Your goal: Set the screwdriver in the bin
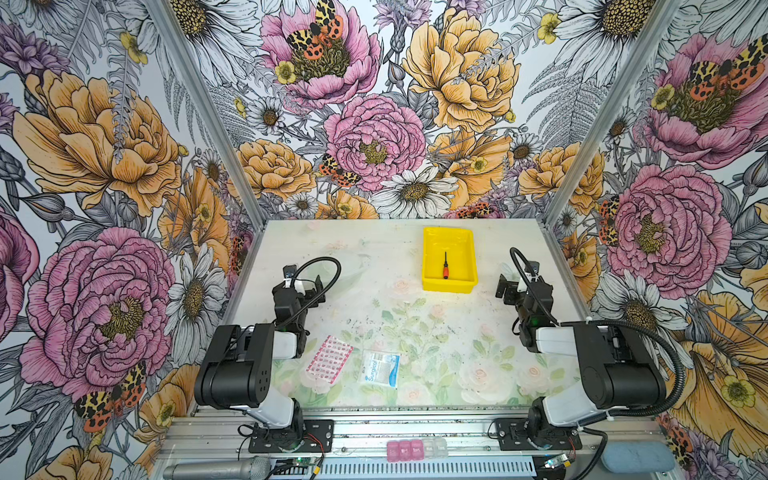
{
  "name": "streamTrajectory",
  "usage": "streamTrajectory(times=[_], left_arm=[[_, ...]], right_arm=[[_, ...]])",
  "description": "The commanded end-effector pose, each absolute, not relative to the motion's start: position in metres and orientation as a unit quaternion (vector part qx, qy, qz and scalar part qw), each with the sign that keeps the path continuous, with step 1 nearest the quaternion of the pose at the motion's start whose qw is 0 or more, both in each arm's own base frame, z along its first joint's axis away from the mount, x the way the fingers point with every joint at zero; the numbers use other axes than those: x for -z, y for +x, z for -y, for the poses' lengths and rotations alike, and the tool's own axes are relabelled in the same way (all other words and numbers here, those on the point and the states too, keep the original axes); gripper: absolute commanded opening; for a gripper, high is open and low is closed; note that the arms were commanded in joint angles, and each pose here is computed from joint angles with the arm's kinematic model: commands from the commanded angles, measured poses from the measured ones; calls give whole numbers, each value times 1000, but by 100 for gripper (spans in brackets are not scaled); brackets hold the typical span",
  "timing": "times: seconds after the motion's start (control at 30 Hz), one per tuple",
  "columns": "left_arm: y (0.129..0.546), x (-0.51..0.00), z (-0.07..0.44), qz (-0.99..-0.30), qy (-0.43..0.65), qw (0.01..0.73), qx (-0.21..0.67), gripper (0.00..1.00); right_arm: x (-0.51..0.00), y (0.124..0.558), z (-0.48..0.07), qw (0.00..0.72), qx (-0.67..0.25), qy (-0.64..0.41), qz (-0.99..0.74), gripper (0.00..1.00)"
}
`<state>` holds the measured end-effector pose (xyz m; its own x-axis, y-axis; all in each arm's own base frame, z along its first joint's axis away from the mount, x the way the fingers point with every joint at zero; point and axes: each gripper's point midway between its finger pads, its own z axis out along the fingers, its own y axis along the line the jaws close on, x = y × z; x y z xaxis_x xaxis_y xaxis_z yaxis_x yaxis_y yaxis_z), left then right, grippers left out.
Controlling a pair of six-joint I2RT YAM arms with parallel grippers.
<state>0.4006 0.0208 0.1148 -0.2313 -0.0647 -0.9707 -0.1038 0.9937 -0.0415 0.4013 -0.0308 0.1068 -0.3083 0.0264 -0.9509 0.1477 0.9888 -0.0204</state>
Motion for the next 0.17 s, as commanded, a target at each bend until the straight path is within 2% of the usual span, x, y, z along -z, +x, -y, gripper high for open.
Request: streamTrajectory(times=[0.0,0.13], left_arm=[[407,-128,-19,-771,-51,634,-13,99],[406,-129,-18,-770,-49,636,-19,99]], right_arm=[[-112,403,25,597,46,42,-800,100],[-112,402,24,599,44,40,-798,99]])
